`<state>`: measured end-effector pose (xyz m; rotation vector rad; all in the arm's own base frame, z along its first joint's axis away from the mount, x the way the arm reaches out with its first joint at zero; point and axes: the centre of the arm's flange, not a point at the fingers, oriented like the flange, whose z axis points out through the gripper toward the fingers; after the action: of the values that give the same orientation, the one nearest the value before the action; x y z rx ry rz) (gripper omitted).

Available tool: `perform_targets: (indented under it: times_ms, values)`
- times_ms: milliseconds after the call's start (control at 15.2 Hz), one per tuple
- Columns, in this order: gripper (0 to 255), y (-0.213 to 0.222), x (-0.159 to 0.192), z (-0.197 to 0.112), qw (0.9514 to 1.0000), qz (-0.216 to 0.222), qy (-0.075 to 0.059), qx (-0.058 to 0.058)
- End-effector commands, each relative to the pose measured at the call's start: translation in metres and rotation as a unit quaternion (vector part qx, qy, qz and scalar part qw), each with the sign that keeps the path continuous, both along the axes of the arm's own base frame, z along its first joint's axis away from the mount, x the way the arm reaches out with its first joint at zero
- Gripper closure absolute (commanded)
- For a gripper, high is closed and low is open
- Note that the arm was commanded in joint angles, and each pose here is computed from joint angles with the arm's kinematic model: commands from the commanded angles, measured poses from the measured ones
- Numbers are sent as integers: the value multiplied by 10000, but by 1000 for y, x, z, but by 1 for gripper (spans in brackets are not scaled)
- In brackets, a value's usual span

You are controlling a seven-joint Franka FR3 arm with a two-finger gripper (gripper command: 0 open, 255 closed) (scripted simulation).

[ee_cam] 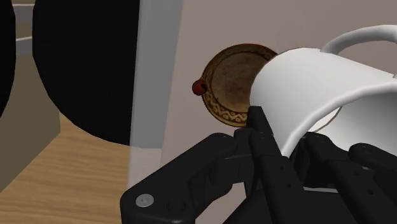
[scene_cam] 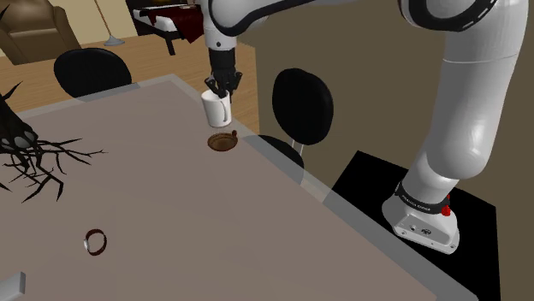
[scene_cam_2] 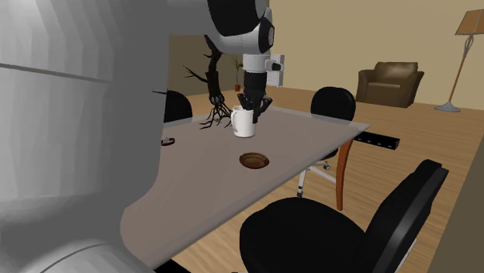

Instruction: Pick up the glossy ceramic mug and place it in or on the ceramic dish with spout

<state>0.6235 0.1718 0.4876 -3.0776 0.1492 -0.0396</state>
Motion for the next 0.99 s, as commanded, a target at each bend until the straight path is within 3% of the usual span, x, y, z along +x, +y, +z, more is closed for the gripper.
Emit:
perform_targets:
  times_ms: [0, 924]
  values:
    - [255, -20, 20, 3, 10000, 3, -2, 0]
    - [255, -22, 22, -65, 10000, 4, -2, 0]
